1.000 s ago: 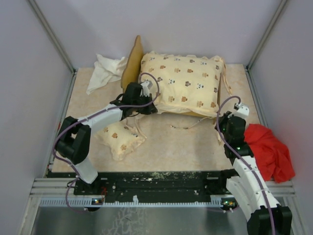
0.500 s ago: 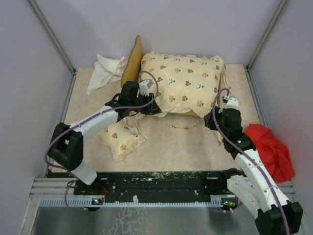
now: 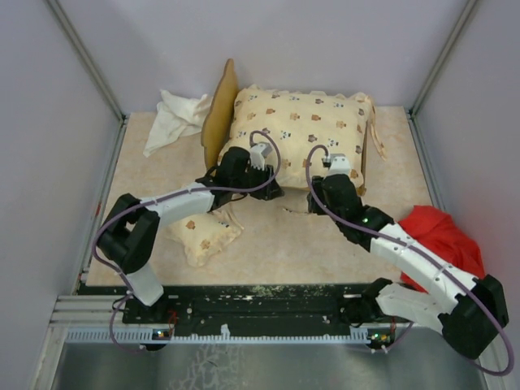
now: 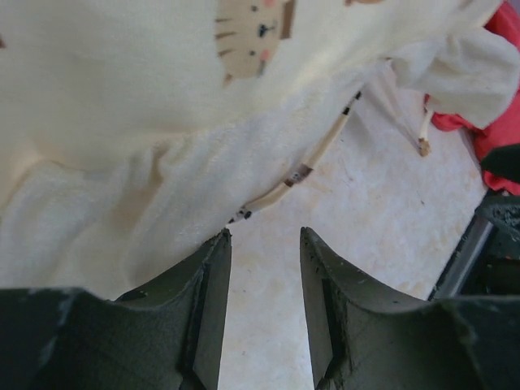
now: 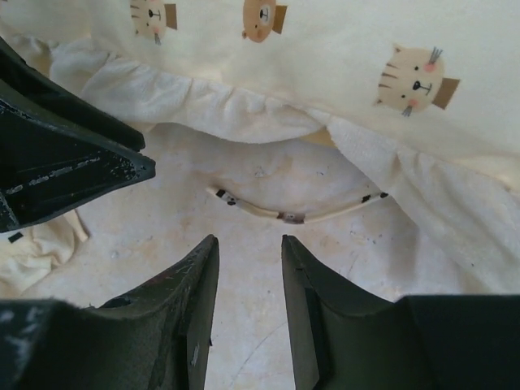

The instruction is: Set up the pet bed

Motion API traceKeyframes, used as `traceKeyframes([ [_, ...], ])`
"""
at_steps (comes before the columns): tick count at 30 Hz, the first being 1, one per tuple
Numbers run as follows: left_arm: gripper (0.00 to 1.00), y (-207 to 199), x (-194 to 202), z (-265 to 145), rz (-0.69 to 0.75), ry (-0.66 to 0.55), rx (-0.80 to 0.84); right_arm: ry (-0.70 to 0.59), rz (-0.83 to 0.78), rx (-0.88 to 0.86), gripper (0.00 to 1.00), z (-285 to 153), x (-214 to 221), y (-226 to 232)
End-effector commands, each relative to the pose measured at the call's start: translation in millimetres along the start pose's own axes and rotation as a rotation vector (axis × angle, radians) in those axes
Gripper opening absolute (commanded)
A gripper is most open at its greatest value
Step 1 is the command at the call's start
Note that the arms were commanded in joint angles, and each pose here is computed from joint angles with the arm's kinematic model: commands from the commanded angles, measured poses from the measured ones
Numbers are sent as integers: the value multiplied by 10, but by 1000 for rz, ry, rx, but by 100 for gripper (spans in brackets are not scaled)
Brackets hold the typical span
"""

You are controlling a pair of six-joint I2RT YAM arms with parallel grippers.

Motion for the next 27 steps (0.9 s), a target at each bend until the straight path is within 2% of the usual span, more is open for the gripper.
traceKeyframes([
  [1, 46, 181, -173, 100, 35, -121, -80, -79, -8, 55, 39, 183, -141, 42],
  [6, 48, 239, -262, 109, 37, -204, -97, -156, -101, 104, 45, 477, -72, -72],
  [15, 39, 186, -399, 51, 30, -280, -80, -303, -142, 188, 45, 598, -251, -455],
  [21, 40, 182, -418, 56, 21, -286, -68, -329, -165, 178, 45, 705, -310, -536],
  [27, 40, 204, -383, 42, 22, -275, -77, -293, -207, 185, 43, 829, -236, -548],
])
Point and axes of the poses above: each gripper's point midway between its finger pads, its own z axis out along the fingers, its own y axis along the line the jaws close on, x = y × z, the point moved 4 cm from there along -z, back along the fingers, and after that the axes turned 8 degrees about -z, right-handed, at the moved point
